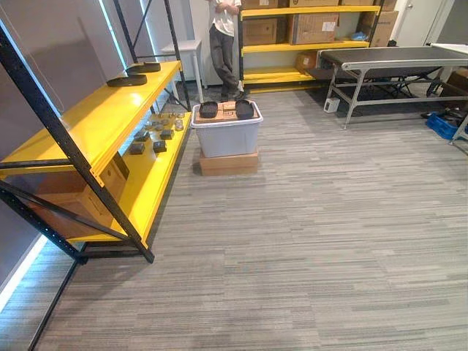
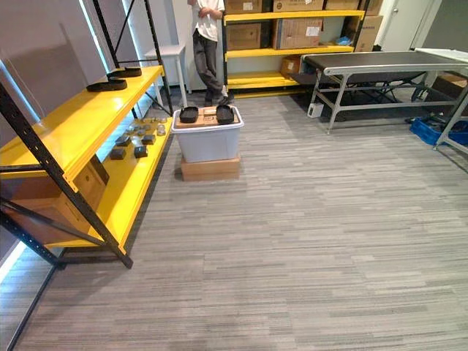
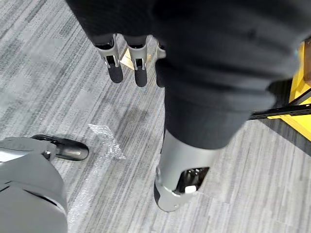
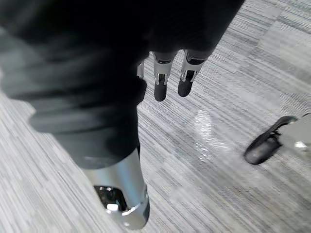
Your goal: Walk over and take plastic housings, then place them on the shelf
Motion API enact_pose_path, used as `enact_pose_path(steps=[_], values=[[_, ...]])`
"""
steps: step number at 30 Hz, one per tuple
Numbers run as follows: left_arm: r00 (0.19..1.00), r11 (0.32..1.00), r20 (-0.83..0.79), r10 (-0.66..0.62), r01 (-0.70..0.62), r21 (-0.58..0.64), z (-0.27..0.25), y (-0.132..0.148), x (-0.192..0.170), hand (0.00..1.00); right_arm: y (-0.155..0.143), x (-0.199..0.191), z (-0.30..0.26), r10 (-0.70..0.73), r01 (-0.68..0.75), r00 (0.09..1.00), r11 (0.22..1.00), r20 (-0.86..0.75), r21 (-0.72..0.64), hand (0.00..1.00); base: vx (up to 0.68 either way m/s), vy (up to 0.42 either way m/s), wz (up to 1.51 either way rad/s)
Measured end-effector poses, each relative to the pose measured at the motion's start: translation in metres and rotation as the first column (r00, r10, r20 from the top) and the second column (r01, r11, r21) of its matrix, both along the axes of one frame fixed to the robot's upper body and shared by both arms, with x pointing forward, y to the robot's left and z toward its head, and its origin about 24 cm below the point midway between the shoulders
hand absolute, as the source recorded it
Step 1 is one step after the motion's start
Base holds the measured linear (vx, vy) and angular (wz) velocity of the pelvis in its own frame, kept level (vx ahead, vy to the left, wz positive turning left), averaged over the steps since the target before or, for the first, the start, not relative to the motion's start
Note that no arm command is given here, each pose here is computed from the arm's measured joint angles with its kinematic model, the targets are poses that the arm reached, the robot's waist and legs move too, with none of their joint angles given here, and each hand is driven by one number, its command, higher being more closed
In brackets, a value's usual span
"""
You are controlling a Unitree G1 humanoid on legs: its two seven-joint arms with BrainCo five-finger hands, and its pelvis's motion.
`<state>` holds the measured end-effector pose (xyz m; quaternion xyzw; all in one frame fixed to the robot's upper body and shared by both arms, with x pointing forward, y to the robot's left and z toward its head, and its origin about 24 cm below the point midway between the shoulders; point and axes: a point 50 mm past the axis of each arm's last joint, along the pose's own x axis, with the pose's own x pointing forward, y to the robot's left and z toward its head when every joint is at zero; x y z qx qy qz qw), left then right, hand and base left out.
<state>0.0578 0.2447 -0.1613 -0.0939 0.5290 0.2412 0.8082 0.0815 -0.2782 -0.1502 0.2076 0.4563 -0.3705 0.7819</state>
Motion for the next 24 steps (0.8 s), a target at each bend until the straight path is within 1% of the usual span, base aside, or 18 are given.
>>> enact_pose_path(steps=[5,7,10,11,13,15,17,18,20,21,22,23,24], values=[[0.999,0.999,0.03,-0.037,0.037,0.024,0.003,0.0,0.013,0.0,0.007,0.004,0.0,0.0,0.0,1.0,1.0,0.022,0.003,0.0,0.04,0.03,0.01],[0.996,0.995,0.031,-0.087,0.086,0.044,0.005,0.003,0.018,0.0,0.016,0.012,-0.001,0.03,-0.03,0.999,0.999,0.046,0.011,0.0,0.05,0.054,-0.05],[0.987,0.985,0.017,-0.158,0.156,0.076,0.008,0.009,0.023,0.0,0.027,0.006,-0.006,0.076,-0.076,0.997,0.996,0.011,0.037,0.0,0.22,0.032,0.09],[0.987,0.984,0.023,-0.161,0.159,0.079,0.009,0.009,0.026,0.0,0.028,0.006,-0.006,0.081,-0.081,0.997,0.996,0.009,0.039,0.0,0.35,-0.039,0.4],[0.978,0.977,0.07,-0.197,0.19,0.101,0.014,0.009,0.051,0.0,0.029,0.0,-0.008,0.069,-0.069,0.998,0.996,-0.009,0.048,0.0,0.6,-0.14,0.78],[0.973,0.973,0.087,-0.213,0.203,0.106,0.016,0.008,0.058,0.0,0.029,-0.014,-0.011,0.035,-0.032,0.999,0.998,-0.041,0.062,0.0,0.55,-0.184,0.68],[0.976,0.985,0.143,-0.163,0.152,0.087,0.018,0.006,0.067,0.0,0.031,-0.013,-0.011,-0.027,0.028,1.0,0.997,-0.016,0.067,0.0,0.75,-0.27,0.11],[0.978,0.99,0.165,-0.132,0.122,0.069,0.018,0.001,0.068,0.0,0.028,-0.013,-0.009,-0.029,0.03,1.0,0.998,-0.007,0.057,0.0,0.74,-0.284,0.04],[0.979,0.999,0.197,-0.043,0.037,0.036,0.016,-0.007,0.06,0.0,0.028,-0.023,-0.009,-0.025,0.025,1.0,0.999,-0.009,0.037,0.0,0.6,-0.247,0.12],[0.981,1.0,0.196,0.0,-0.001,0.006,0.013,-0.015,0.053,0.0,0.027,-0.024,-0.007,-0.021,0.021,1.0,0.999,-0.003,0.028,0.0,0.42,-0.13,-0.25],[0.981,1.0,0.192,0.02,-0.019,-0.004,0.012,-0.017,0.049,0.0,0.026,-0.021,-0.007,-0.016,0.016,1.0,1.0,0.004,0.023,0.0,0.54,-0.046,-0.81],[0.984,0.999,0.171,0.051,-0.051,-0.008,0.01,-0.015,0.041,0.0,0.036,-0.012,-0.008,-0.004,0.003,1.0,0.999,0.022,0.048,0.0,0.54,-0.021,-0.74],[0.984,0.998,0.167,0.062,-0.062,-0.01,0.01,-0.015,0.039,0.0,0.04,-0.011,-0.009,-0.004,0.003,1.0,0.998,0.025,0.059,0.0,0.67,-0.024,-0.91]])
